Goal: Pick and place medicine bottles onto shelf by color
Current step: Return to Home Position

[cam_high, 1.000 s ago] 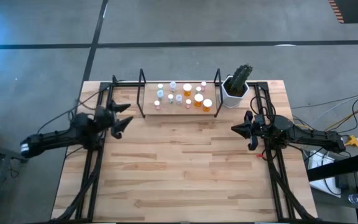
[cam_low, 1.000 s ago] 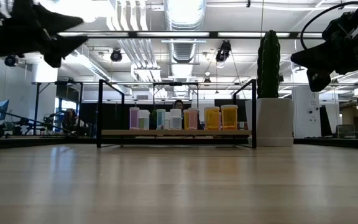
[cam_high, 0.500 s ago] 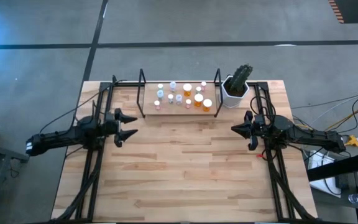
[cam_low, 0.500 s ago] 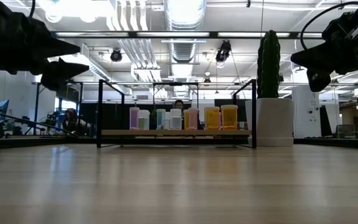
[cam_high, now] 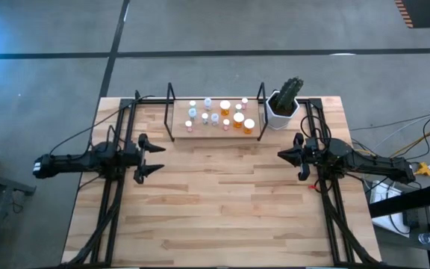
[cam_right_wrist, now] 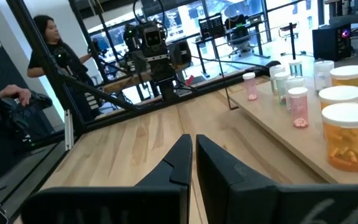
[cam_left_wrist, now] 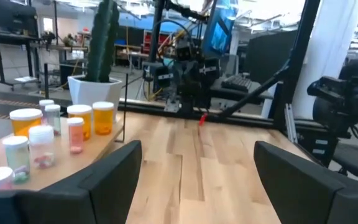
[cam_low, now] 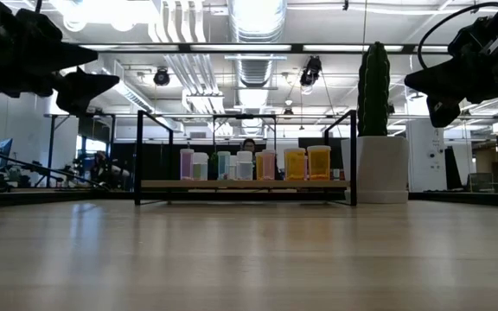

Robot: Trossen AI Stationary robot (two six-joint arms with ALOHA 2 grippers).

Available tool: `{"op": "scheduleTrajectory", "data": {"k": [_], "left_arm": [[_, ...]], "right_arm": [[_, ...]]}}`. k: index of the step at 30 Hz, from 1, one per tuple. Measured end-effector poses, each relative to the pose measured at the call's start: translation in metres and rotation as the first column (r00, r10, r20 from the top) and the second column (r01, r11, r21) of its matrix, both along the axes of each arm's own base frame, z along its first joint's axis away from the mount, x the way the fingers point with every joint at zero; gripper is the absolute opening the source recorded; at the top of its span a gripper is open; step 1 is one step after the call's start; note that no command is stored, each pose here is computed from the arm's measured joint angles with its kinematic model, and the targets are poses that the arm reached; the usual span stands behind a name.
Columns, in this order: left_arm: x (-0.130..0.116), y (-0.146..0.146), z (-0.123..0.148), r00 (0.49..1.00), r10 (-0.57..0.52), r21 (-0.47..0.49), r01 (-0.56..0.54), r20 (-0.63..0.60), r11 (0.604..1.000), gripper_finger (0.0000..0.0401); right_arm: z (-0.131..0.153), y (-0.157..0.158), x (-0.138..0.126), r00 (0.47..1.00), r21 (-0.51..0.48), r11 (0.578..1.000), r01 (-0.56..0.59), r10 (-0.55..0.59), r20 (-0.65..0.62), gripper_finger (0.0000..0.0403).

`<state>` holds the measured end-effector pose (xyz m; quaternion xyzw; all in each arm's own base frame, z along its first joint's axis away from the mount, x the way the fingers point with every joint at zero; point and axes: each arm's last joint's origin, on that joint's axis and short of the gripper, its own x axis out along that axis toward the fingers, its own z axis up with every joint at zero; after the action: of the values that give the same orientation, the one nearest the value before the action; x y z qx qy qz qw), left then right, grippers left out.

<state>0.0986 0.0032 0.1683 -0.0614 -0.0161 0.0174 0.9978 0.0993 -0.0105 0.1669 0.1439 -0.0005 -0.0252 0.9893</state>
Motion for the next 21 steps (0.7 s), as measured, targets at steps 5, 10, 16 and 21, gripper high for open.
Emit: {"op": "scheduleTrajectory", "data": {"k": [5,10,16,21], "left_arm": [[0.0001,-0.0008,-0.0004,1.000,-0.028,0.000,0.028,-0.002,1.000,0.0294],[0.0001,-0.0008,-0.0001,1.000,-0.028,0.000,0.028,0.001,1.000,0.0294],[0.0001,-0.0009,-0.0028,0.999,-0.031,-0.015,0.031,-0.025,0.999,0.0280],[0.0001,-0.0008,-0.0029,0.999,-0.029,-0.063,0.028,-0.023,0.998,0.0241]], "right_arm": [[0.0000,0.0000,0.0000,1.000,0.000,1.000,0.000,0.000,0.000,0.0013],[0.0000,0.0000,0.0000,1.000,0.000,1.000,0.000,0.000,0.000,0.0013],[0.0001,0.0000,0.0000,1.000,0.000,1.000,0.000,0.000,0.001,0.0013],[0.0001,0.0000,0.0000,1.000,0.000,1.000,0.000,0.000,0.002,0.0013]]}}
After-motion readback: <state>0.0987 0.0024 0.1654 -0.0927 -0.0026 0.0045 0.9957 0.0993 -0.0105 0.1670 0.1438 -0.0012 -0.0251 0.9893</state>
